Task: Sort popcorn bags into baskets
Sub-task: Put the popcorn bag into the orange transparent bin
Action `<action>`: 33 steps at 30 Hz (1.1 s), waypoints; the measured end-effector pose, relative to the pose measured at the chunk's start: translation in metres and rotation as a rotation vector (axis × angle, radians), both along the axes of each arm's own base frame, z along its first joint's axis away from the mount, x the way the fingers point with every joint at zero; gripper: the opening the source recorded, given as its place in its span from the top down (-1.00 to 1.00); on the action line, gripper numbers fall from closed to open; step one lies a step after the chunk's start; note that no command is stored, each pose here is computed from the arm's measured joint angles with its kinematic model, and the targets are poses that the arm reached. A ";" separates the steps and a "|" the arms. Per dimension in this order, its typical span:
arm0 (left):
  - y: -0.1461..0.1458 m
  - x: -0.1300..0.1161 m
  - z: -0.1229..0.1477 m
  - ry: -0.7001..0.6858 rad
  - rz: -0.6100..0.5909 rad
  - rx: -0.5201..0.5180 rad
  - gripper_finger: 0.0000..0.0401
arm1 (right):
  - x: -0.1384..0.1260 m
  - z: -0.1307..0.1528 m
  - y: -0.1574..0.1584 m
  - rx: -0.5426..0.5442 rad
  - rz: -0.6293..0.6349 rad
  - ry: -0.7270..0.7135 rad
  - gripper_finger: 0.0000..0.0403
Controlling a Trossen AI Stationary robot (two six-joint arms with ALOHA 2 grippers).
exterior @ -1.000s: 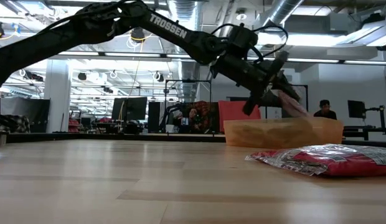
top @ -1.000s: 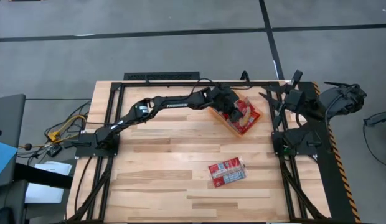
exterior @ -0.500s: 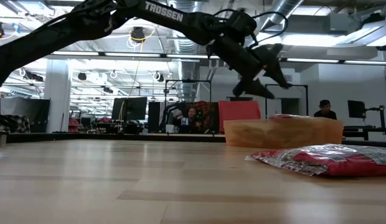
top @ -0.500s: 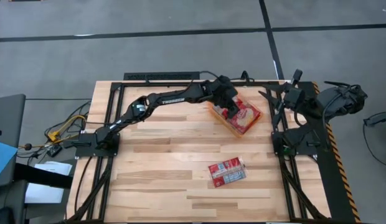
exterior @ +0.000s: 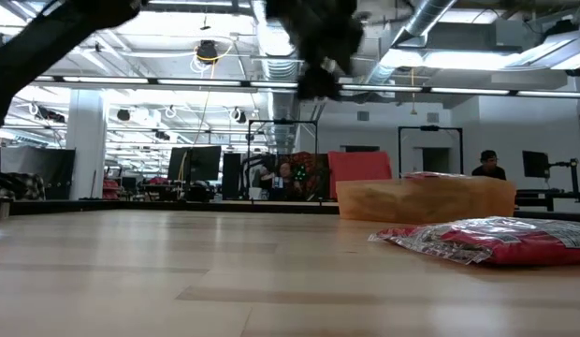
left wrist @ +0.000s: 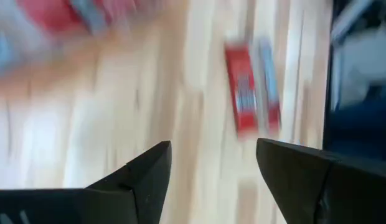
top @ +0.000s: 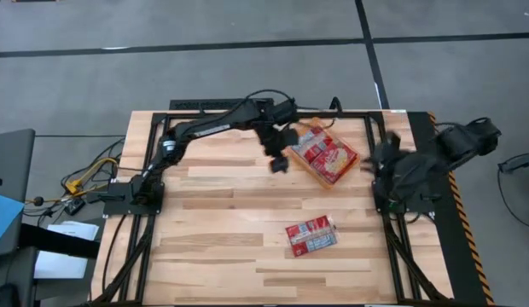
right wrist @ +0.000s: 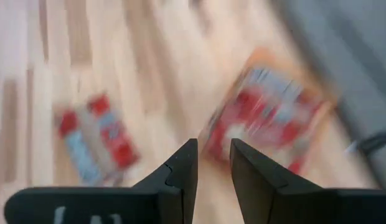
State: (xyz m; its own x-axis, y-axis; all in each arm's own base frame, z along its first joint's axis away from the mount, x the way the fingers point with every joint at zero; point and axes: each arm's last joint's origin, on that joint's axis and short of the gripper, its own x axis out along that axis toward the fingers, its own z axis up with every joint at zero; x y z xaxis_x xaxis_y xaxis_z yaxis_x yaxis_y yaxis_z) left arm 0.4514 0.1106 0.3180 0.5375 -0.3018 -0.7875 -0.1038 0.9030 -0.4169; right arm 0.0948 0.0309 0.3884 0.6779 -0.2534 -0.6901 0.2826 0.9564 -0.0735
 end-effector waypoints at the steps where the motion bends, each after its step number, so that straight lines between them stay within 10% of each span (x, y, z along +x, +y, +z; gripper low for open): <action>1: -0.008 -0.009 0.006 0.050 -0.013 0.016 -0.11 | 0.002 -0.011 0.003 0.040 -0.003 0.048 0.41; 11: -0.106 -0.032 0.034 0.162 -0.159 0.248 -0.10 | 0.033 -0.133 0.062 0.159 0.184 0.101 0.41; 23: -0.186 -0.056 -0.016 0.250 -0.202 0.219 -0.10 | 0.081 -0.215 0.124 0.009 0.438 0.173 0.41; 33: -0.230 -0.150 -0.036 0.006 0.241 0.112 -0.10 | 0.121 -0.231 0.163 -0.084 0.513 0.242 0.07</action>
State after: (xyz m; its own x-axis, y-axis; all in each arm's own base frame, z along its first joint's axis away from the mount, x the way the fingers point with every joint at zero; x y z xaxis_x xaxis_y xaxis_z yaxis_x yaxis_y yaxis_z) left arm 0.3012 -0.1196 0.2816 0.5788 -0.0763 -0.8119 -0.3235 0.8924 -0.3145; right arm 0.2154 0.1934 0.1573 0.5535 0.0054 -0.8328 -0.2506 0.9547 -0.1603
